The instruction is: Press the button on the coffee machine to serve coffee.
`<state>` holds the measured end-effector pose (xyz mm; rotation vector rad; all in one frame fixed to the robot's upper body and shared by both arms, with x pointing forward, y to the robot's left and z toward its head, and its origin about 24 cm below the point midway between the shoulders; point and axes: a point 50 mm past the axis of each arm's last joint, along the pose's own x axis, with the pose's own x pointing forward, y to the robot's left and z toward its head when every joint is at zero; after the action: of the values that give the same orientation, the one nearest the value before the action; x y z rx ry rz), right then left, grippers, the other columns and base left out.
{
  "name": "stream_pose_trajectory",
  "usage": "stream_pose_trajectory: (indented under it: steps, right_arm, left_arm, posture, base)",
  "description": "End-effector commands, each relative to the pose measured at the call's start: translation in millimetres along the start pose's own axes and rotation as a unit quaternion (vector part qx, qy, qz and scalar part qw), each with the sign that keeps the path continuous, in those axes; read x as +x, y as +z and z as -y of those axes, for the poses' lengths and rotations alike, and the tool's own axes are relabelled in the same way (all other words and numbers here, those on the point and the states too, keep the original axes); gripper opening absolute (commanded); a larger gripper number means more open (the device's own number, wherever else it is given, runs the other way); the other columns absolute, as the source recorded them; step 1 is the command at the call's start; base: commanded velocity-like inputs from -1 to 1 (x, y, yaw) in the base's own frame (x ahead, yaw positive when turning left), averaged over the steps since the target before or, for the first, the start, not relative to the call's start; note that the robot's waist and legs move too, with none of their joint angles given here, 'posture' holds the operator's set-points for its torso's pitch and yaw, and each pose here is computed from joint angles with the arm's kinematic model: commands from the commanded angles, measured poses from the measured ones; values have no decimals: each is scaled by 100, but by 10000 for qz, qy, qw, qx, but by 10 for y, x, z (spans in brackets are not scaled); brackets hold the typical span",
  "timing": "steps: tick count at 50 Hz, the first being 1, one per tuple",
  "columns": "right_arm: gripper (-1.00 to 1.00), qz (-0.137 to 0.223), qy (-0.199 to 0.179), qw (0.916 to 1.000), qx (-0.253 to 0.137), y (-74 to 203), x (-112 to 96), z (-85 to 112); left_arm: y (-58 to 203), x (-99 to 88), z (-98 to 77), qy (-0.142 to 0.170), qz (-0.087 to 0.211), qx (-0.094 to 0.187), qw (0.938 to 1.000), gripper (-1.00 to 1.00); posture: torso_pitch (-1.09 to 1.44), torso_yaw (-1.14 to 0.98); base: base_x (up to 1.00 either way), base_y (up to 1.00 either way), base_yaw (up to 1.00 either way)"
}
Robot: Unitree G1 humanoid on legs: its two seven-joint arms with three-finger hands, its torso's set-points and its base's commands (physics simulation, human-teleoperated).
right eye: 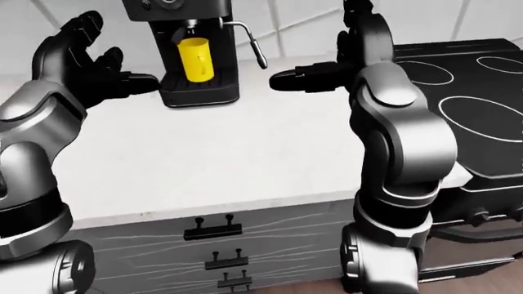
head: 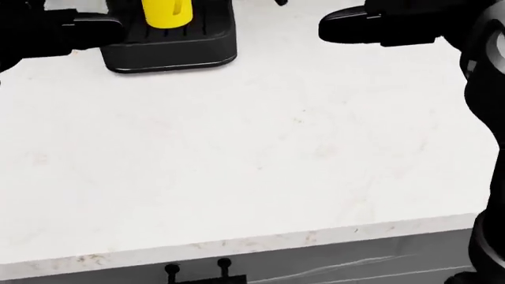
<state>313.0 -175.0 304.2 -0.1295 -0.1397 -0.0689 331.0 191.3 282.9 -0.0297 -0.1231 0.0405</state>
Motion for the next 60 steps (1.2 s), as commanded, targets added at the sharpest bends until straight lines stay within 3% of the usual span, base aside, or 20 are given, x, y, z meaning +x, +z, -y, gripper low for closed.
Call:
stream_pose_trajectory:
  steps: [1,36,60]
  right_arm:
    - [100,481,-54,9988,-22,169,-47,23]
    - [100,467,-284,9984,-140,153,-33,59]
    - [100,553,-232,9980,-195,187,-35,35]
  left_arm:
    - [202,-38,-8,39,506,-22,9987,100]
    - [140,-5,8,11,489,-19,9988,100]
    - [152,-21,9,4,488,-35,9988,100]
  posture:
    - [0,0]
    - [0,0]
    - [0,0]
  base:
    - [0,0,15]
    - [-11,2,27]
    - [30,0,0]
